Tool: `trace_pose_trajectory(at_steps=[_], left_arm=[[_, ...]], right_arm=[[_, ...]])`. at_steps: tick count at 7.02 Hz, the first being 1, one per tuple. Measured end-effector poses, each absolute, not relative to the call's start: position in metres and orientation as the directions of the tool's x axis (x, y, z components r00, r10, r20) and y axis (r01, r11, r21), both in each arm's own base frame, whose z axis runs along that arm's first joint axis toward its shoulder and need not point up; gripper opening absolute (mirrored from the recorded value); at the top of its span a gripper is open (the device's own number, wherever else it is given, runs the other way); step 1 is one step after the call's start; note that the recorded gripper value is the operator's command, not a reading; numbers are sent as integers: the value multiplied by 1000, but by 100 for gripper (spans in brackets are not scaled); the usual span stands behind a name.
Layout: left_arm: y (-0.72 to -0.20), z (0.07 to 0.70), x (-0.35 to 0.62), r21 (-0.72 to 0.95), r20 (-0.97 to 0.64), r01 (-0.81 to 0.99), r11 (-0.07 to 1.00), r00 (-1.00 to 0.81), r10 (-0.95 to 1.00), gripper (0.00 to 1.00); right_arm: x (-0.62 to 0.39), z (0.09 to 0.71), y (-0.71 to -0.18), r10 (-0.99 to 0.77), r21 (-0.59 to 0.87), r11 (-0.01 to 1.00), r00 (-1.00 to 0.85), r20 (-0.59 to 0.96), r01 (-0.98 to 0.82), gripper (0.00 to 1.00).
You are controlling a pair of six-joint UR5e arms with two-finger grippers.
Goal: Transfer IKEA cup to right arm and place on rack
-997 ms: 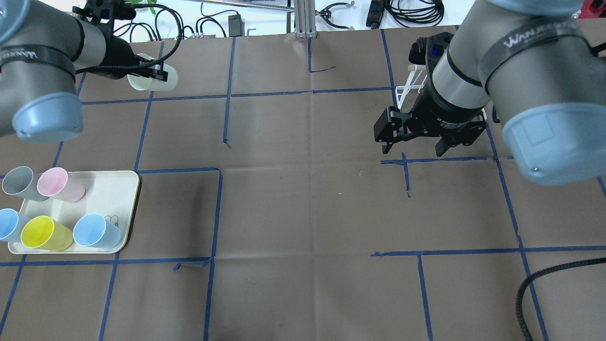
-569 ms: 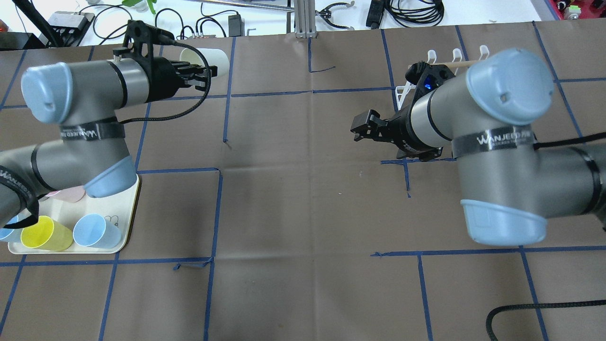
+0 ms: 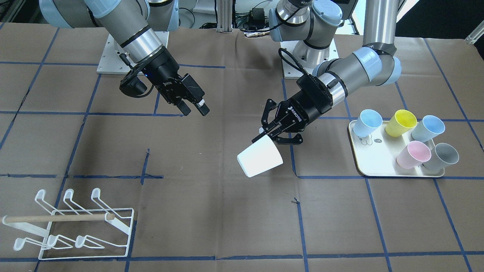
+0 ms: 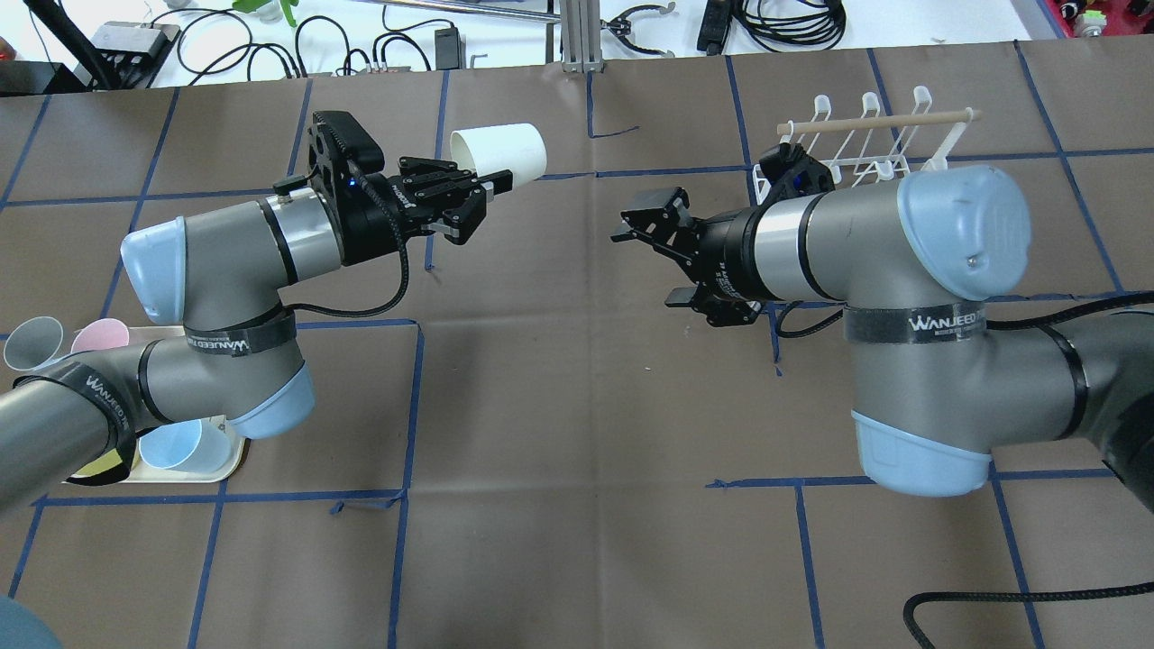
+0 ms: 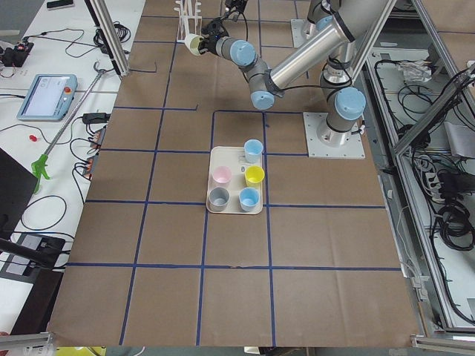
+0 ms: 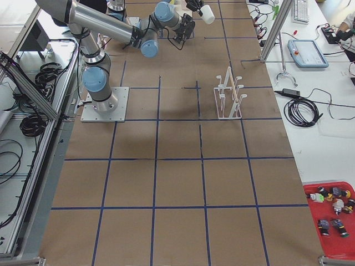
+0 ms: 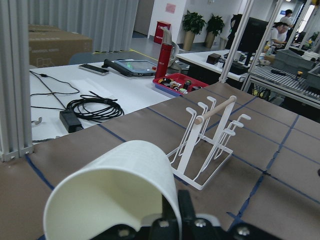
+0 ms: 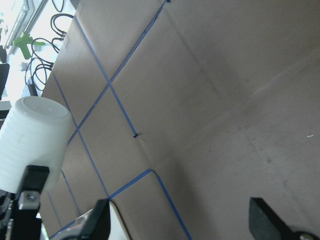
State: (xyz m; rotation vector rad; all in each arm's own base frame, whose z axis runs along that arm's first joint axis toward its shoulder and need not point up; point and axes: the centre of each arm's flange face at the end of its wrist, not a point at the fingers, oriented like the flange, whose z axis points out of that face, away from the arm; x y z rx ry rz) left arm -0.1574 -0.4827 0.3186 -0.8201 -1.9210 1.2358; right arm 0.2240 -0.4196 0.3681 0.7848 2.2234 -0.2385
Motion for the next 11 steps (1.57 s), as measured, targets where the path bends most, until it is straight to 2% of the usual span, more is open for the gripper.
trace_pose_trajectory(at_steps=[2,4,8,11], left_arm=[[-464,302,-162,-934,226,110,341,-558,798,0],[-455,294,-170,-938,234,83,335,-563,793,0],[-446,287,-203,-936,200,122,330,-587,784,0],[-446,288,-204,-937,198,123,328,-587,785,0]], right_arm=[[227,376,-419,509,148,707,-353,-785,692,100],[227,380,-418,538,198,665,-278,-796,720,100],[230,378,-416,481,156,679,-274,-833,718,96],[231,350,-429,456,139,678,-265,-850,722,96]])
